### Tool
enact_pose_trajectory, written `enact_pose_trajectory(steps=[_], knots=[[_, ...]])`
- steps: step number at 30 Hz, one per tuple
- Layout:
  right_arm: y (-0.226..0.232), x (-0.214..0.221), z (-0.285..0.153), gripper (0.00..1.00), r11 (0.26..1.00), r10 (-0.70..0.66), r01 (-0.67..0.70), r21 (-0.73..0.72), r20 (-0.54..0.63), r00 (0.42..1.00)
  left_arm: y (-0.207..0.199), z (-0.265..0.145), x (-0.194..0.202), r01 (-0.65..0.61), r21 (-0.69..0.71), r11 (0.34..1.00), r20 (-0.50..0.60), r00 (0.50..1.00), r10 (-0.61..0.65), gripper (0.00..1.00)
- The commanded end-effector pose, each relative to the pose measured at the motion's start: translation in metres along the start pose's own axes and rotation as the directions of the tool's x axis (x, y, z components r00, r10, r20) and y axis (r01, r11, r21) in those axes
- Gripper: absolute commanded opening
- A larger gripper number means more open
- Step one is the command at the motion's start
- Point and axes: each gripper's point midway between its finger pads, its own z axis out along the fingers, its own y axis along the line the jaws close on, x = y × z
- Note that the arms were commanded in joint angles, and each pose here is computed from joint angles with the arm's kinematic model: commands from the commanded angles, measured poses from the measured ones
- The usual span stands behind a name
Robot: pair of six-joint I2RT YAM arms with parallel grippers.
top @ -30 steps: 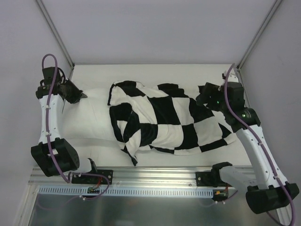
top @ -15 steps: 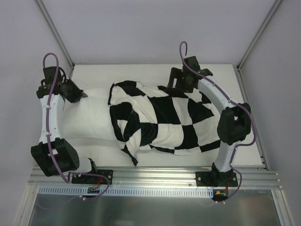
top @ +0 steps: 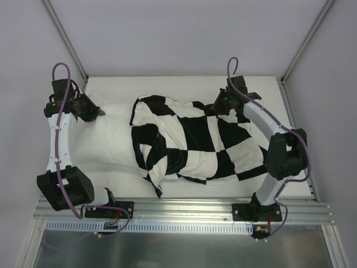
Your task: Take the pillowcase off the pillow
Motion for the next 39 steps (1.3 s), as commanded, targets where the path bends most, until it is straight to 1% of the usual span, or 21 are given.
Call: enact_pose_trajectory(steps=[1, 6, 10, 13, 16, 17, 20, 21, 23, 24, 26, 27, 28, 29, 31, 32, 34, 35, 37, 38, 39], knots=[[-0.04, -0.05, -0.055, 0.01, 0.992, 0.072, -0.094, 0.082, 0.239, 0.968, 0.004, -0.025, -0.035, 0.054, 0.01, 0.998, 0.168, 0.984, -0.055, 0.0], [-0.069, -0.079, -0.116, 0.01, 0.985, 0.126, -0.161, 0.062, 0.385, 0.914, 0.018, -0.054, -0.054, 0.115, 0.014, 0.993, 0.261, 0.959, -0.114, 0.0], [-0.079, -0.094, -0.173, 0.01, 0.982, 0.126, -0.181, 0.058, 0.515, 0.848, 0.027, -0.08, -0.065, 0.167, 0.036, 0.985, 0.331, 0.928, -0.169, 0.0], [-0.104, -0.103, -0.22, 0.01, 0.971, 0.125, -0.222, 0.087, 0.605, 0.786, 0.025, -0.097, -0.068, 0.178, 0.07, 0.982, 0.355, 0.915, -0.191, 0.0], [-0.132, -0.104, -0.239, 0.01, 0.951, 0.15, -0.287, 0.111, 0.649, 0.746, 0.02, -0.11, -0.07, 0.17, 0.085, 0.982, 0.376, 0.907, -0.19, 0.0], [-0.155, -0.107, -0.25, 0.01, 0.93, 0.186, -0.35, 0.114, 0.677, 0.712, 0.019, -0.113, -0.071, 0.168, 0.089, 0.982, 0.382, 0.905, -0.19, 0.0], [-0.181, -0.121, -0.265, 0.01, 0.902, 0.255, -0.425, 0.07, 0.709, 0.657, 0.011, -0.12, -0.075, 0.16, 0.112, 0.981, 0.389, 0.901, -0.192, 0.0], [-0.183, -0.136, -0.265, 0.01, 0.903, 0.246, -0.424, 0.076, 0.717, 0.652, 0.007, -0.115, -0.076, 0.164, 0.136, 0.977, 0.361, 0.91, -0.203, 0.0], [-0.179, -0.149, -0.253, 0.01, 0.912, 0.226, -0.397, 0.104, 0.681, 0.697, -0.005, -0.114, -0.084, 0.164, 0.17, 0.972, 0.342, 0.915, -0.215, 0.0], [-0.181, -0.144, -0.241, 0.01, 0.905, 0.231, -0.402, 0.141, 0.631, 0.741, -0.011, -0.098, -0.085, 0.159, 0.163, 0.974, 0.302, 0.931, -0.203, 0.0], [-0.166, -0.15, -0.218, 0.01, 0.93, 0.172, -0.318, 0.184, 0.547, 0.819, -0.015, -0.088, -0.089, 0.155, 0.143, 0.977, 0.294, 0.936, -0.192, 0.0], [-0.161, -0.143, -0.212, 0.27, 0.935, 0.15, -0.291, 0.203, 0.517, 0.843, -0.019, -0.076, -0.085, 0.147, 0.13, 0.981, 0.266, 0.948, -0.177, 0.0], [-0.15, -0.128, -0.196, 0.47, 0.945, 0.118, -0.245, 0.216, 0.475, 0.872, -0.017, -0.069, -0.082, 0.145, 0.108, 0.984, 0.26, 0.951, -0.169, 0.0], [-0.144, -0.121, -0.191, 0.76, 0.953, 0.075, -0.2, 0.226, 0.464, 0.883, -0.014, -0.062, -0.079, 0.142, 0.081, 0.987, 0.255, 0.954, -0.158, 0.0], [-0.128, -0.085, -0.178, 0.88, 0.966, 0.011, -0.117, 0.232, 0.413, 0.91, -0.01, -0.048, -0.071, 0.128, 0.054, 0.99, 0.225, 0.965, -0.137, 0.0], [-0.121, -0.073, -0.173, 0.95, 0.97, -0.015, -0.084, 0.226, 0.402, 0.916, -0.008, -0.041, -0.068, 0.125, 0.052, 0.991, 0.199, 0.971, -0.133, 0.08], [-0.096, -0.044, -0.178, 0.97, 0.982, -0.069, -0.011, 0.191, 0.403, 0.912, -0.009, -0.032, -0.06, 0.092, 0.056, 0.994, 0.159, 0.982, -0.1, 0.27], [-0.1, -0.02, -0.168, 0.97, 0.982, -0.071, 0.001, 0.186, 0.37, 0.926, -0.011, -0.033, -0.057, 0.074, 0.055, 0.996, 0.159, 0.984, -0.082, 0.54], [-0.078, 0.013, -0.163, 0.97, 0.989, -0.123, 0.086, 0.12, 0.347, 0.93, -0.016, -0.032, -0.044, 0.0, 0.035, 0.999, 0.156, 0.988, -0.006, 0.78], [-0.076, 0.036, -0.162, 0.98, 0.988, -0.152, 0.128, 0.09, 0.343, 0.927, -0.014, -0.042, -0.043, -0.028, 0.004, 1.0, 0.198, 0.98, 0.027, 0.95], [-0.058, 0.063, -0.158, 0.98, 0.972, -0.235, 0.229, 0.053, 0.3, 0.925, -0.01, -0.044, -0.034, -0.057, -0.027, 0.998, 0.195, 0.979, 0.062, 0.98]])
